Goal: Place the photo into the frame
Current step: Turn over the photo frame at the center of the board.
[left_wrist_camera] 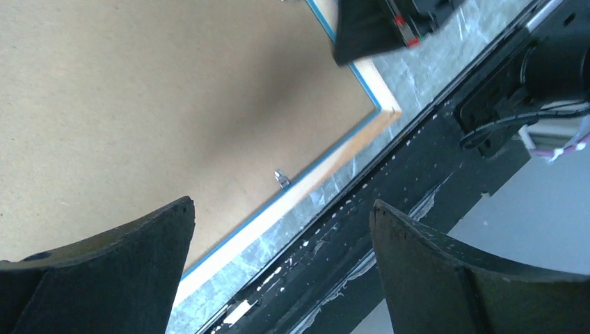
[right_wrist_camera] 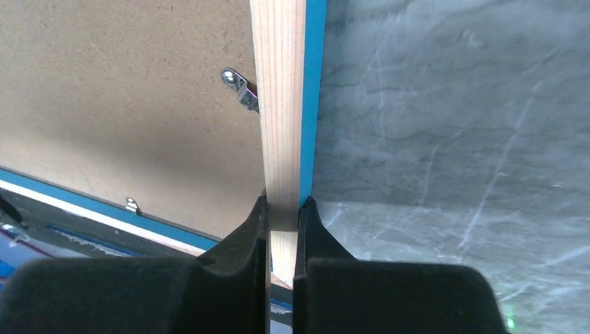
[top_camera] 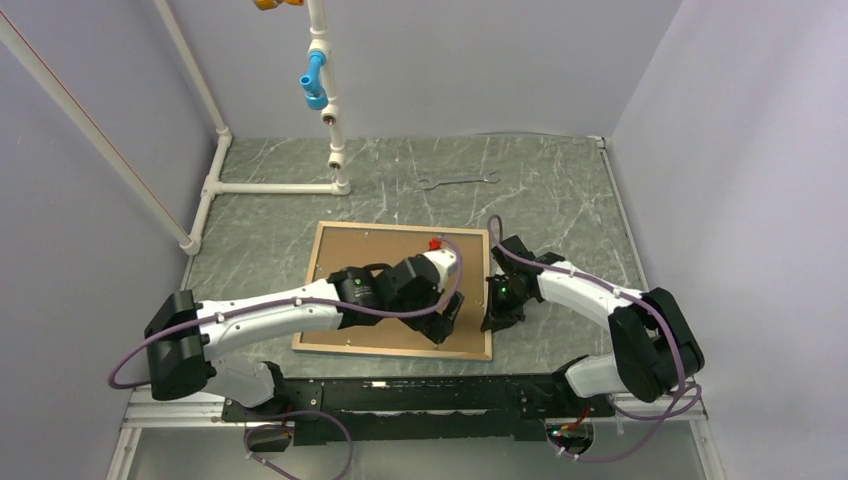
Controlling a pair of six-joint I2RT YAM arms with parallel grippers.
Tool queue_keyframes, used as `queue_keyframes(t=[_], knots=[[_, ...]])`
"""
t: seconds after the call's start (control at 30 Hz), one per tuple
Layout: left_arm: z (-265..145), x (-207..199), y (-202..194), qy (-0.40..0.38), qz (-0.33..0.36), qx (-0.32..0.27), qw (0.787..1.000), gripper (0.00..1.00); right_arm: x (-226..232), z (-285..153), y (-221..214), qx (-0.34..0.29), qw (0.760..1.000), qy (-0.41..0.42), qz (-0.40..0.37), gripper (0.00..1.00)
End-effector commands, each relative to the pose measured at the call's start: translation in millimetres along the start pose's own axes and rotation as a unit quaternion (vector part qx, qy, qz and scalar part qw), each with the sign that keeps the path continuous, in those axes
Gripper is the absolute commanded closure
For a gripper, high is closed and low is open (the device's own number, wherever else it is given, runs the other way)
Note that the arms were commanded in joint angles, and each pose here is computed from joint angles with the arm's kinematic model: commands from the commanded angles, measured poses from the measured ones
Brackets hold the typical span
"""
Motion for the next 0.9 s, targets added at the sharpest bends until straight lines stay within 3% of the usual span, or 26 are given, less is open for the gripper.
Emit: queue_keyframes(t=[0.0, 0.33, 0.5, 0.87], knots=[[-12, -14, 12, 0.047, 0.072, -0.009, 0.996, 0.01, 31, -26, 33, -0.047, 0.998, 0.021, -0.026, 1.00], [-24, -21, -17, 0.145, 0.161, -0.012, 0.976, 0.02, 76, -89, 54, -0.059, 0.993, 0.093, -0.045, 1.00], [-27, -10, -38, 0.231, 0.185, -0.009, 0.955, 0.02, 92, -112, 48, -0.053, 0.988, 0.134, -0.051, 1.00], [-27, 17, -45, 0.449, 0.268, 0.049, 0.851, 0.05, 101, -142, 36, -0.052, 0.983, 0.167, -0.062, 1.00]])
Point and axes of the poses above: each gripper's point midway between its finger pads, its own z axis out along the fingers, its own x axis along the line the jaws close on, y = z × x, the point moved 3 cm from there along -z, back along the fingers, and after that the axes turned 11 degrees about z, right-handed, at the moved point
